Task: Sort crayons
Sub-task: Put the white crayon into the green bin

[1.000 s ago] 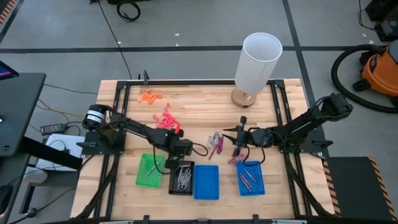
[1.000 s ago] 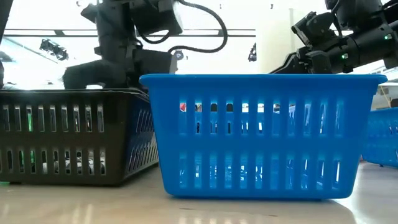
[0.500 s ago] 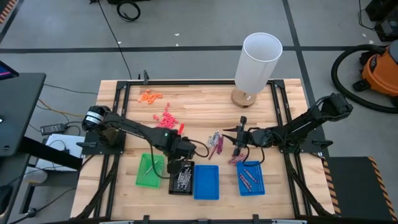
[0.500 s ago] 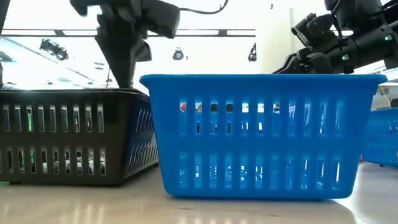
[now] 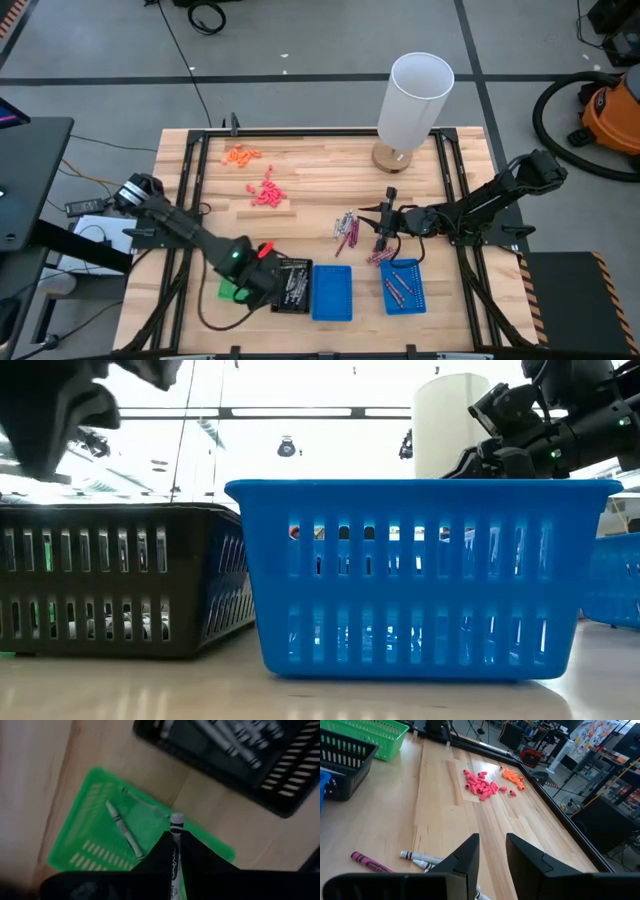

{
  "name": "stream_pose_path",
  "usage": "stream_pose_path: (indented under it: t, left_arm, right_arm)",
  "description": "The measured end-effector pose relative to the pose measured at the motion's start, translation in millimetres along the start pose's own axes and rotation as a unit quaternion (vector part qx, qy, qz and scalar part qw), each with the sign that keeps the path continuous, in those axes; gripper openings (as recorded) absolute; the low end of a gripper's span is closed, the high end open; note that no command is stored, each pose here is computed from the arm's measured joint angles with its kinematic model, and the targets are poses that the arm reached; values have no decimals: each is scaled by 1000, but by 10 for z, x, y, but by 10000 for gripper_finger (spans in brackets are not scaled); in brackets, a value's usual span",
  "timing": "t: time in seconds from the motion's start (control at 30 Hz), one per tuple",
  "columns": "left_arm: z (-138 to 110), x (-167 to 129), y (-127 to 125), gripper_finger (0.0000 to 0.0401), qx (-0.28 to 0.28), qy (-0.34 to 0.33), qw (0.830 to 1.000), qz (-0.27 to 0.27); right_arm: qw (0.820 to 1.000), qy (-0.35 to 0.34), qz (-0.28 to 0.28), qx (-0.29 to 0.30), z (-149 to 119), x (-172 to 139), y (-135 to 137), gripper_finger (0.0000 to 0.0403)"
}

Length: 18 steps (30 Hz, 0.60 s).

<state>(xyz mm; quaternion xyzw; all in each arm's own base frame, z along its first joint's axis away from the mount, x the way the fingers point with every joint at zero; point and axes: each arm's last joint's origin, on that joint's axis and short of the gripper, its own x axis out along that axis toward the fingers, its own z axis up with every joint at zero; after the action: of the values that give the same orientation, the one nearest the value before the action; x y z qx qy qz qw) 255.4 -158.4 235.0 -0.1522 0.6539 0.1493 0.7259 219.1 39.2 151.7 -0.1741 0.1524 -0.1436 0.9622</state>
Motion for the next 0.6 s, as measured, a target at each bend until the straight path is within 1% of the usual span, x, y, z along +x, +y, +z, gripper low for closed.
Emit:
stream_pose_path:
  t: [0.1,0.23,0.37,0.5,0.6]
  left_arm:
    - [-136,74,67,16,-23,1,1000,20]
    - [-279,296,208,16,-51,19,997,55]
    - [-351,542,302,24,-65,18,996,60]
    - [-348,718,370,60,-76,7,996,46]
    - [-321,754,406,95,-78,5,996,46]
  right_arm:
    - [1000,-1,0,1,3,0,-1,105]
    - [1000,-5,-1,3,10,0,-2,105]
    - [1000,-8,-1,5,17,0,-3,105]
    - [1000,-10,-2,5,22,0,-5,105]
    - [1000,-10,-2,5,22,0,-5,105]
